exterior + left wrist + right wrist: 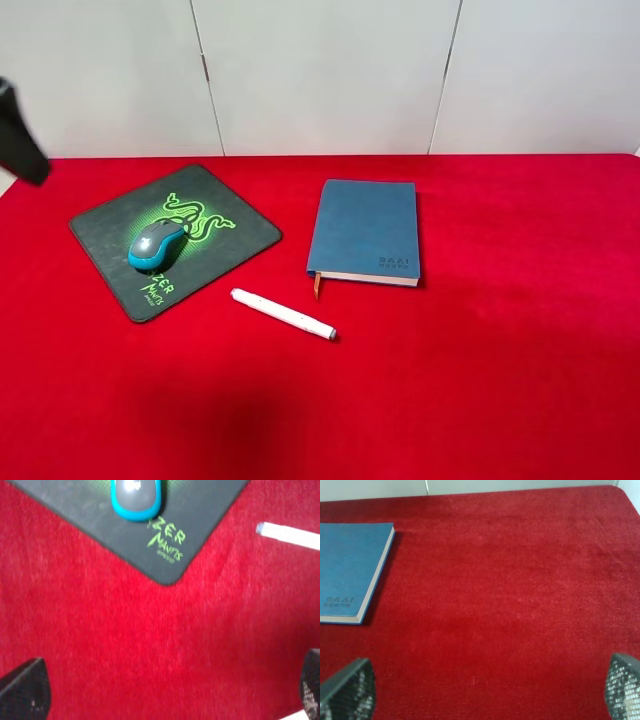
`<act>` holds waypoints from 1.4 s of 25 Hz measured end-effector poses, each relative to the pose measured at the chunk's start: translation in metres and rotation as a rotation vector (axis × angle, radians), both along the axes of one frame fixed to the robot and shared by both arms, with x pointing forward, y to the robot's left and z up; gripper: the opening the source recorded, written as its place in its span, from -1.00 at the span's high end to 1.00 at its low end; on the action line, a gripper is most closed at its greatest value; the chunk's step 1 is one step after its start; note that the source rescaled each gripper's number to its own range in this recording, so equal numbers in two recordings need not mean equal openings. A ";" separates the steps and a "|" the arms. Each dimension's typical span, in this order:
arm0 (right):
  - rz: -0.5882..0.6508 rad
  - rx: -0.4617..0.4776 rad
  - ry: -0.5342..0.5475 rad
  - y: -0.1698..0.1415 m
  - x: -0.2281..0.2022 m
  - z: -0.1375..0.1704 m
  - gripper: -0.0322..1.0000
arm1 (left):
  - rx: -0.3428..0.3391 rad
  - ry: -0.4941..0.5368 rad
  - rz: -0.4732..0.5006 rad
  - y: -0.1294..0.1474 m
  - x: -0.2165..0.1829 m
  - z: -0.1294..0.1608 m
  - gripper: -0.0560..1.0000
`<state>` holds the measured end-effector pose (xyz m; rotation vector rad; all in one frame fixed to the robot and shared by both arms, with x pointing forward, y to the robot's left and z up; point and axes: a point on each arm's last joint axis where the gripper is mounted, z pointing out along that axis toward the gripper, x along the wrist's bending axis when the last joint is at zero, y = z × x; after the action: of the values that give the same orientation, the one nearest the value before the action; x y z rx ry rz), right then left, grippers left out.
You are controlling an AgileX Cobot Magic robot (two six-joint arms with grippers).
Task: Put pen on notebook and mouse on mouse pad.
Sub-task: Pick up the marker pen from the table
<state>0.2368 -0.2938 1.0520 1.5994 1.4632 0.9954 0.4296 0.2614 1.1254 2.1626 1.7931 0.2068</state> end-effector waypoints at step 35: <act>0.000 0.000 0.000 0.000 0.000 0.000 -1.00 | -0.006 -0.514 0.039 0.034 -0.191 -0.079 -0.99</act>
<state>0.2368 -0.2938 1.0520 1.5994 1.4632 0.9954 0.2386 0.2952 1.0465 1.8466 1.5300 0.6950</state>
